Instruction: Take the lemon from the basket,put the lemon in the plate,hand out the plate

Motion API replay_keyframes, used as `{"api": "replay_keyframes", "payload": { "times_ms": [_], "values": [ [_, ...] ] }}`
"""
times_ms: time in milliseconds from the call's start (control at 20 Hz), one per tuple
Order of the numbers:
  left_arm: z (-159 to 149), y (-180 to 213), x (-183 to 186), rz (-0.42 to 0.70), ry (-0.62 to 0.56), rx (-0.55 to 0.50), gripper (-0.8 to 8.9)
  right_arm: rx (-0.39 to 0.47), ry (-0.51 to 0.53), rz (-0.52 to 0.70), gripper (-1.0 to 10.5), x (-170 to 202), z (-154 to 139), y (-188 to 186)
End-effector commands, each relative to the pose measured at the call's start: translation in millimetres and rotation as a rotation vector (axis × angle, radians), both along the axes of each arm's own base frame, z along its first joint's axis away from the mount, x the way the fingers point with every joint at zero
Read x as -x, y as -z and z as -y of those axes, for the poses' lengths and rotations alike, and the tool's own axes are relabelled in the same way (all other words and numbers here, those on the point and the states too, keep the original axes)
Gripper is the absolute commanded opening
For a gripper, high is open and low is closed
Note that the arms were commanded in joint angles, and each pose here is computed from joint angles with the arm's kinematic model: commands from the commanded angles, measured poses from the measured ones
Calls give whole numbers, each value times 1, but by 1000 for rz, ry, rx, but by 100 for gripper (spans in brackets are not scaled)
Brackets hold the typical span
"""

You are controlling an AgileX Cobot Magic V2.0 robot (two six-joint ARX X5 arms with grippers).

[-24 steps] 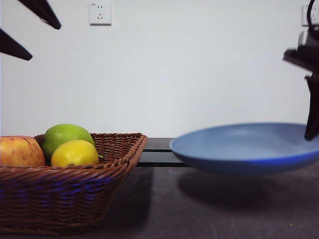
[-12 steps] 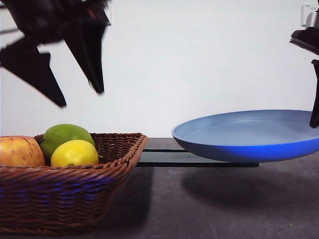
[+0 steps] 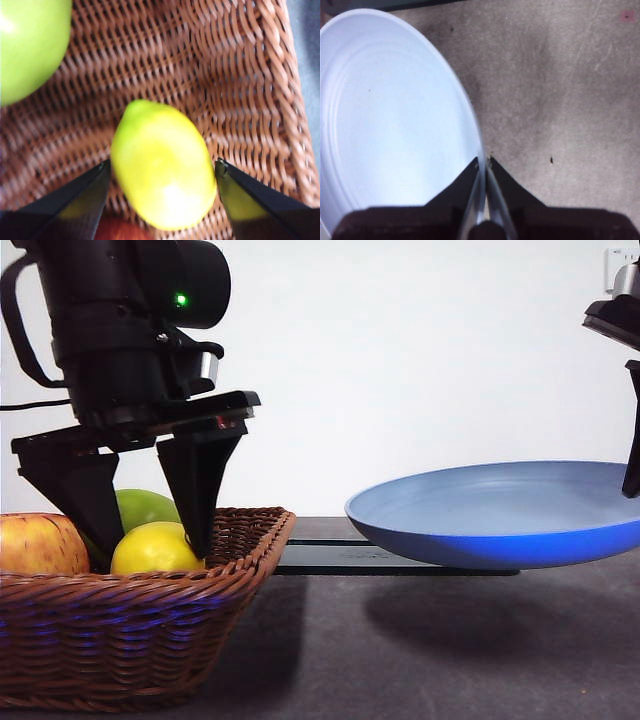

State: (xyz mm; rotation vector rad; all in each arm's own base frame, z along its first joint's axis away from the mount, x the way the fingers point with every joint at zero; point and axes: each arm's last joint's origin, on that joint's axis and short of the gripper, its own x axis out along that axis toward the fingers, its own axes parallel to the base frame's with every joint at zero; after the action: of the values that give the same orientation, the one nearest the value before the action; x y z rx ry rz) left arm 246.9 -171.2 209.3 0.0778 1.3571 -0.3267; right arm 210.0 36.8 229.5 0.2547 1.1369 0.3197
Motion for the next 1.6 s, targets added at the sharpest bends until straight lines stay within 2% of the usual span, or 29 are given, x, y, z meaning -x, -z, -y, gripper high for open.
{"api": "replay_keyframes", "payload": {
  "times_ms": [50, 400, 600, 800, 950, 1050, 1200, 1350, 1450, 1600],
  "values": [
    [8, 1, -4, 26, 21, 14, 365, -5, -11, 28, 4, -4, -1, -6],
    [10, 5, -6, 19, 36, 14, 356, -2, -18, 30, 4, -4, -1, -6],
    [11, 6, -4, 13, 52, 5, 214, 1, -23, 33, 4, -4, -1, -6],
    [11, 3, -5, 32, 75, 9, 203, 1, -23, 33, 4, -4, -1, -6],
    [10, -17, -8, 50, 71, 24, 203, 4, -21, 35, 4, -4, -1, -6],
    [15, -44, -8, 93, 87, 89, 204, 2, -20, 48, 4, -5, -1, -7],
    [33, -89, -6, 156, 187, 303, 204, -5, -15, 56, 4, -6, -1, -7],
    [61, -113, 6, 259, 328, 411, 204, -20, -2, 60, 4, -7, -2, -8],
    [81, -114, 17, 321, 387, 407, 204, -26, 3, 56, 4, -7, -2, -8],
    [108, -101, 30, 382, 437, 315, 204, -37, 5, 52, 4, -7, -2, -8]
  ]
}}
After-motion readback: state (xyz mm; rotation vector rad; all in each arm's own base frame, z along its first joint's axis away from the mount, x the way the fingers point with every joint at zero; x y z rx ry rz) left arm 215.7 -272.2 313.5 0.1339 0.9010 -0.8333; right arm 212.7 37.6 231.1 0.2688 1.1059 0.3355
